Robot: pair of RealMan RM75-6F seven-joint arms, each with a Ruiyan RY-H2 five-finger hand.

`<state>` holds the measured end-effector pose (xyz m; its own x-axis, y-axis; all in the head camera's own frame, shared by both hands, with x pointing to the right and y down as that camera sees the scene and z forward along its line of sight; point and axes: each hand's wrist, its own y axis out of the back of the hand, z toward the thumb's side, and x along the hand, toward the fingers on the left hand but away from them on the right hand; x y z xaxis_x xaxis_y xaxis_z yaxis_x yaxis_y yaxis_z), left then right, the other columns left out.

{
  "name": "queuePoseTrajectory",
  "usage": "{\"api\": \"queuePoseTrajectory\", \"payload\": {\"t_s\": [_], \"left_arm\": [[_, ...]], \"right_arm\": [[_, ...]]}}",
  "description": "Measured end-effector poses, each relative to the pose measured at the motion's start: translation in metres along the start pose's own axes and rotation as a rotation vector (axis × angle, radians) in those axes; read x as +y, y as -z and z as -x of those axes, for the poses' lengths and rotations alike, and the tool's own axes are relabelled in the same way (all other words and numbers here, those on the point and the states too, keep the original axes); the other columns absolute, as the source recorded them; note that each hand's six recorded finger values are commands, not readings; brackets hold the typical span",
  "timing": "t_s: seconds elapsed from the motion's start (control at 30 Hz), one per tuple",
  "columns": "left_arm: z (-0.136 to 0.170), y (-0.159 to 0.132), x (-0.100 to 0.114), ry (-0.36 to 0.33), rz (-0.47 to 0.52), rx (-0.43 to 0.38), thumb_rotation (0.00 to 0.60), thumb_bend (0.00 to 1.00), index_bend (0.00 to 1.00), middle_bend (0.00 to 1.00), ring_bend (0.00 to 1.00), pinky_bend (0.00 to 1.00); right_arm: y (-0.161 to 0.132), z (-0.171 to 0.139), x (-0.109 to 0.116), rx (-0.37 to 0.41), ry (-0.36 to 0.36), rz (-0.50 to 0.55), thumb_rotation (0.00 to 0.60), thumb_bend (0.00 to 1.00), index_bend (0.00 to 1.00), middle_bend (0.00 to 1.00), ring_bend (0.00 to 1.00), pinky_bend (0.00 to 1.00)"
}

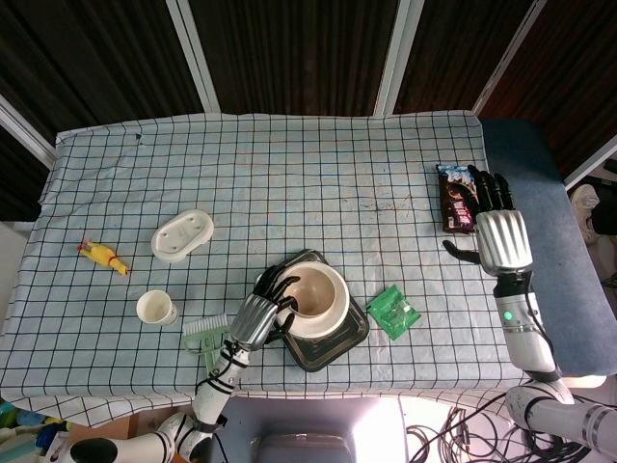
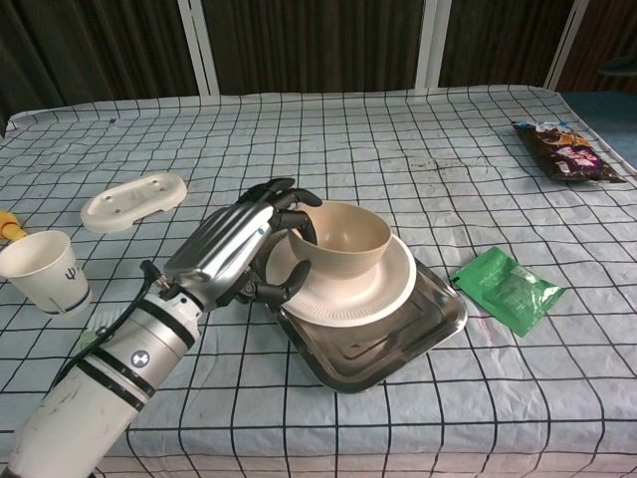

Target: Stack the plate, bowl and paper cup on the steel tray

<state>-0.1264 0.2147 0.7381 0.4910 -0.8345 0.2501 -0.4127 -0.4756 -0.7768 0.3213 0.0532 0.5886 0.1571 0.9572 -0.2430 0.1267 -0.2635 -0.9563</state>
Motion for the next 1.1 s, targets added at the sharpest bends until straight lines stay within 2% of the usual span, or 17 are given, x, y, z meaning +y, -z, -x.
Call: {"api": "queuePoseTrajectory", "payload": {"t_s": [0.17, 0.23, 0.33, 0.4, 0.43, 0.77, 0.9, 0.97, 1.1], "left_arm": [[-0.004, 0.0, -0.009, 0.012, 0.001, 0.01, 0.6, 0.5, 0.6, 0.17, 0.0, 0.0], [-0.004, 0.002, -0.013, 0.025, -0.003, 0.016, 0.6, 0.46, 0.47, 0.13, 0.0, 0.0], [-0.003, 0.005, -0.016, 0.044, -0.036, 0.01, 0.6, 0.4, 0.13, 0.06, 0.0, 0.0], [-0.002, 0.006, -0.014, 0.045, -0.047, 0.003, 0.6, 0.4, 0.02, 0.04, 0.0, 0.0], [-0.002, 0.006, -0.013, 0.043, -0.047, 0.0, 0.6, 0.4, 0.0, 0.03, 0.0, 0.0], [0.015, 0.004, 0.006, 0.015, -0.083, -0.043, 0.6, 0.34, 0.0, 0.0, 0.0, 0.0], [0.031, 0.015, 0.033, -0.019, -0.163, -0.044, 0.6, 0.34, 0.01, 0.0, 0.0, 0.0], [0.041, 0.023, 0.052, -0.049, -0.205, -0.029, 0.6, 0.34, 0.07, 0.0, 0.0, 0.0], [0.076, 0.056, 0.105, -0.135, -0.344, 0.065, 0.6, 0.39, 0.29, 0.0, 0.0, 0.0]], "right_arm": [[0.001, 0.0, -0.003, -0.002, -0.008, -0.005, 0.6, 0.05, 0.19, 0.0, 0.0, 0.0], [0.002, 0.0, -0.003, -0.002, -0.009, -0.007, 0.6, 0.05, 0.19, 0.0, 0.0, 0.0], [0.002, 0.0, -0.002, -0.003, -0.008, -0.007, 0.6, 0.05, 0.19, 0.0, 0.0, 0.0], [0.003, -0.001, -0.002, -0.004, -0.006, -0.006, 0.6, 0.05, 0.19, 0.0, 0.0, 0.0], [0.003, -0.001, -0.001, -0.004, -0.004, -0.006, 0.6, 0.05, 0.19, 0.0, 0.0, 0.0], [0.002, -0.003, 0.0, -0.001, -0.003, 0.0, 0.6, 0.05, 0.19, 0.0, 0.0, 0.0], [-0.002, -0.006, -0.001, 0.013, -0.006, -0.002, 0.6, 0.05, 0.19, 0.0, 0.0, 0.0], [-0.004, -0.009, 0.0, 0.022, -0.005, -0.002, 0.6, 0.05, 0.19, 0.0, 0.0, 0.0], [-0.007, -0.013, 0.0, 0.041, -0.003, 0.0, 0.6, 0.05, 0.19, 0.0, 0.0, 0.0]]}}
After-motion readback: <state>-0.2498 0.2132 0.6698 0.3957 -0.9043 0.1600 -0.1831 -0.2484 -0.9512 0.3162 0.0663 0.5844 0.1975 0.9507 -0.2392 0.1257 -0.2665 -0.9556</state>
